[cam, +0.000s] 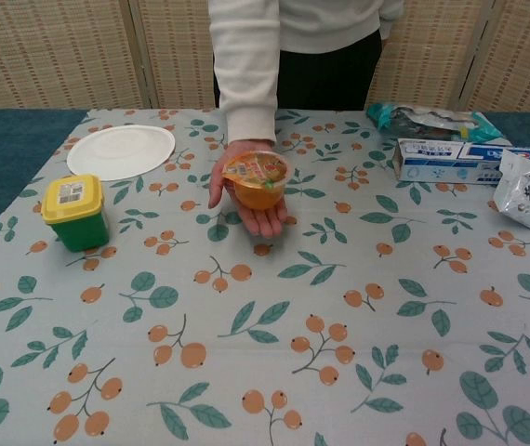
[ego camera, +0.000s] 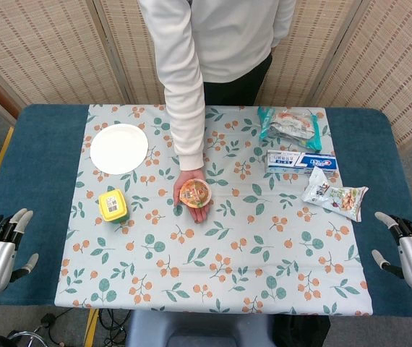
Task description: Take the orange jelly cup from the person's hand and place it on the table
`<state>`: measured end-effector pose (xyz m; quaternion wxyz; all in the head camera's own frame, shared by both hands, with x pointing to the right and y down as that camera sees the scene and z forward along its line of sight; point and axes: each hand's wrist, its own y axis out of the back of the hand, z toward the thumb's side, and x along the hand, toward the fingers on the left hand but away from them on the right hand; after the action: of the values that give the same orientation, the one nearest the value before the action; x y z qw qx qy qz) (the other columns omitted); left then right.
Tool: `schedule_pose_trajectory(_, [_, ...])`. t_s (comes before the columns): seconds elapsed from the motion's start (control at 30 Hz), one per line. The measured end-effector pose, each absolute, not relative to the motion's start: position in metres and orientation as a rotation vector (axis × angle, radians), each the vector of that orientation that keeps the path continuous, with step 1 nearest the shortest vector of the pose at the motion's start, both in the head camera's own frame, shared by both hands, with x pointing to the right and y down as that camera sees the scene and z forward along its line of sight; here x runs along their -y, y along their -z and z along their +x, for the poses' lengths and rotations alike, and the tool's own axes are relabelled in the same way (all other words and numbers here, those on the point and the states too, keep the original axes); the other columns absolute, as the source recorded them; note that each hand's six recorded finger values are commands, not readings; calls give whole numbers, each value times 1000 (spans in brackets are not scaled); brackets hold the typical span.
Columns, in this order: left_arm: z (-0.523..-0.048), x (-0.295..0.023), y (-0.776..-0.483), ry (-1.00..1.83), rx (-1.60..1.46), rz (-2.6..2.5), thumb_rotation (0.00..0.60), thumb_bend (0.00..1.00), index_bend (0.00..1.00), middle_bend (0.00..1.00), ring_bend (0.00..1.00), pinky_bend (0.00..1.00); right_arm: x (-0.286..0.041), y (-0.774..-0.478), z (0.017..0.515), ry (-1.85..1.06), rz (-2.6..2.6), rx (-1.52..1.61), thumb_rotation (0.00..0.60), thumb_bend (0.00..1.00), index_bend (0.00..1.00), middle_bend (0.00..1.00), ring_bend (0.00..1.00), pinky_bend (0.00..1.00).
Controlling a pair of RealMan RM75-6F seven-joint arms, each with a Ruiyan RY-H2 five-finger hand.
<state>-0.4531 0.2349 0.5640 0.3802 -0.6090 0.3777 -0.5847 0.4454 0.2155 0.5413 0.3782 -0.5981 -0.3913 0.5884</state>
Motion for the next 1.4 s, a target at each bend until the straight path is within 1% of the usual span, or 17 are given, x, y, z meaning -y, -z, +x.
schedule_pose_trajectory(0.6, [-452,-234,-560,1484,-968,-1551,600,278,9,59,113,70,-210,-538,435,-1448,-1557,978,600,208,198,262,244,385])
schedule_pose_trajectory(0.73, [-452,-234,-559,1483,-972,-1550,600,278,9,59,112,70,-202,-540,422,-1407,-1592,938,600,208,144,259,244,386])
schedule_pose_trajectory(0.9, [-452,-235,-556,1478,-976,-1549,600,278,9,59,113,70,-185,-543,395,-1333,-1665,865,600,209,107,248,243,386])
schedule_pose_trajectory(1.07, [-451,-236,-554,1472,-980,-1546,600,278,9,59,112,70,-165,-550,358,-1252,-1743,765,600,209,43,203,208,379])
schedule_pose_trajectory(1.2, [-452,-238,-552,1471,-986,-1542,600,278,9,59,112,70,-150,-558,326,-1191,-1809,680,600,209,1,161,157,313])
schedule_pose_trajectory(1.4, [-457,-241,-548,1482,-998,-1530,600,278,9,59,113,70,-127,-570,272,-1089,-1882,554,600,188,0,142,104,248])
